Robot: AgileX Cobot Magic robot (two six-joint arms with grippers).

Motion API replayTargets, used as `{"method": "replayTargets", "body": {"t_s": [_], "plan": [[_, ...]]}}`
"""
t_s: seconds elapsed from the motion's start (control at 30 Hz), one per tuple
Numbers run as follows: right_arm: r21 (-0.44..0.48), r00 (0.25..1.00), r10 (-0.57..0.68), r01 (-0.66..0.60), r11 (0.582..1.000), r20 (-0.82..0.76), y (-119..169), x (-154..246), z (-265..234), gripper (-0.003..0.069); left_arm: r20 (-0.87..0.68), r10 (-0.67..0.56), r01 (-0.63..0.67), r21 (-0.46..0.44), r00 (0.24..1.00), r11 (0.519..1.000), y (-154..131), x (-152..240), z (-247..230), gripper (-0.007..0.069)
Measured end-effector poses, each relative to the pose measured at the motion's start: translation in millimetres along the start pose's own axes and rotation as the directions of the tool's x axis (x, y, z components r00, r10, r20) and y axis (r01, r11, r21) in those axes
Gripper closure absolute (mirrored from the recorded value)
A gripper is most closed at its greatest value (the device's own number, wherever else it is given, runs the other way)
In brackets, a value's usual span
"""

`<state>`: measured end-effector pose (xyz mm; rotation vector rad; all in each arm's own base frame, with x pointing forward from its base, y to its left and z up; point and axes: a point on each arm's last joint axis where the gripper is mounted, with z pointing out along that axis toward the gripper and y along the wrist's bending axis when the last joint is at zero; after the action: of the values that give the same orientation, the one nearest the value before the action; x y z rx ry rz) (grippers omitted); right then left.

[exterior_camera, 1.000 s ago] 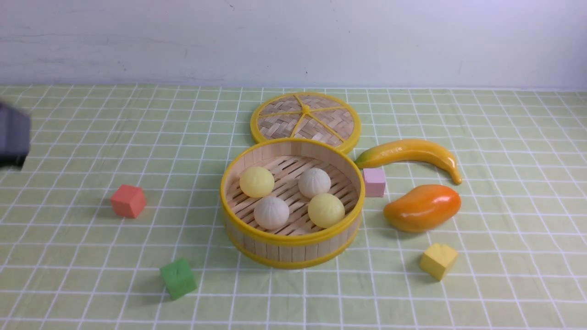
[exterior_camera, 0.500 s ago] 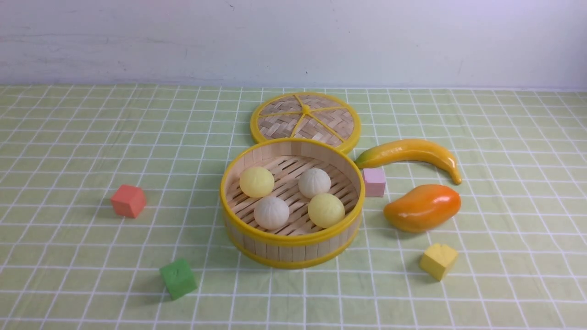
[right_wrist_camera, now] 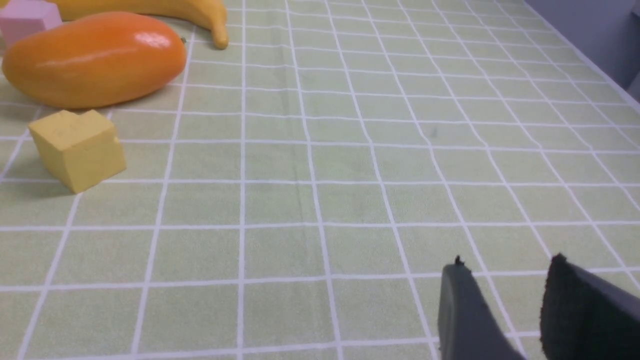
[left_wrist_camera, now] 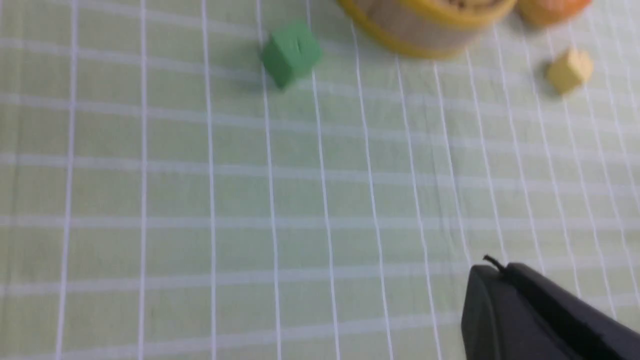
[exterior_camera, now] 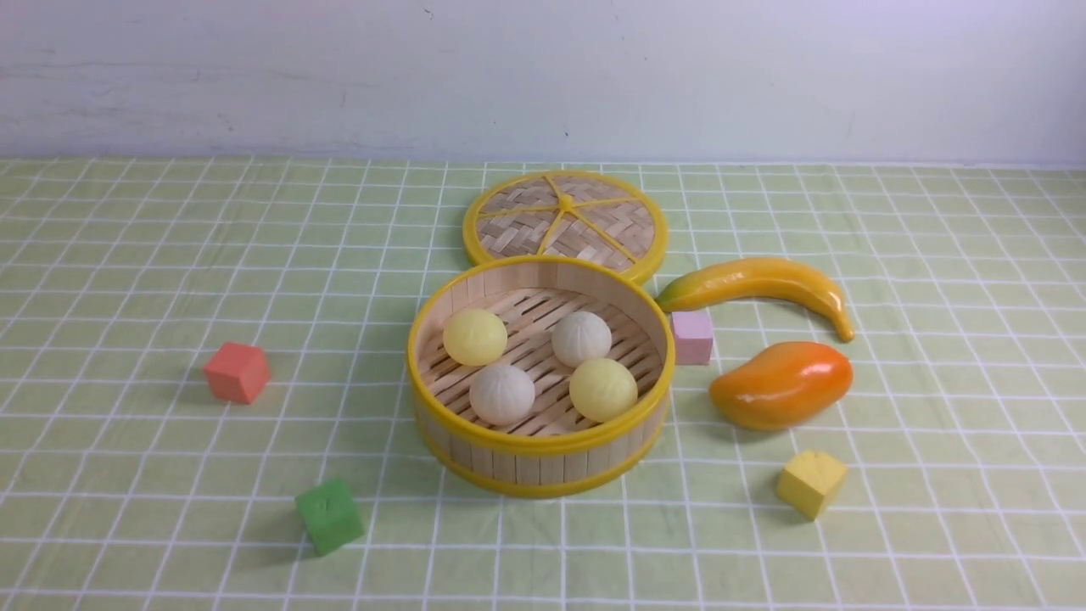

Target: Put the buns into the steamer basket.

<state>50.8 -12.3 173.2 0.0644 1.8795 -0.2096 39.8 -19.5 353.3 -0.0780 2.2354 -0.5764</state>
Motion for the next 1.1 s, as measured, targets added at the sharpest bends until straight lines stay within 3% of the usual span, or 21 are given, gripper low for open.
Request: {"method": "replayTargets", "body": {"t_s": [0.1,0.23,0.43,0.7,0.87,1.1], "plan": [[0.000,1.000,0.000,0.000,1.000,0.000,0.0,0.0,0.0,0.0420,0.147,0.037,-0.036,-0.003,0.988,0.999,3.3,-7.4,9.3,0.0638],[0.000,1.000,0.000,0.000,1.000,0.000,0.0,0.0,0.0,0.0420,0.403,0.093,-0.096,-0.014,0.910,0.995,17.9,1.4,30.2,0.0638],[0.000,1.000,0.000,0.000,1.000,0.000,0.0,0.0,0.0,0.0420,0.568,0.206,-0.150,-0.145,0.797,0.978,53.1,49.5,55.6,0.0638],[0.000,1.000,0.000,0.000,1.000,0.000,0.0,0.0,0.0,0.0420,0.507,0.087,0.052,-0.255,0.858,0.965,95.6,104.9,99.1,0.0636],[0.000,1.000,0.000,0.000,1.000,0.000,0.0,0.0,0.0,0.0420,0.421,0.110,0.045,-0.340,0.900,0.939,103.6,114.7,104.0,0.0635],[0.000,1.000,0.000,0.000,1.000,0.000,0.0,0.0,0.0,0.0420,0.413,0.131,0.026,-0.352,0.901,0.936,103.9,115.0,104.2,0.0630]]}}
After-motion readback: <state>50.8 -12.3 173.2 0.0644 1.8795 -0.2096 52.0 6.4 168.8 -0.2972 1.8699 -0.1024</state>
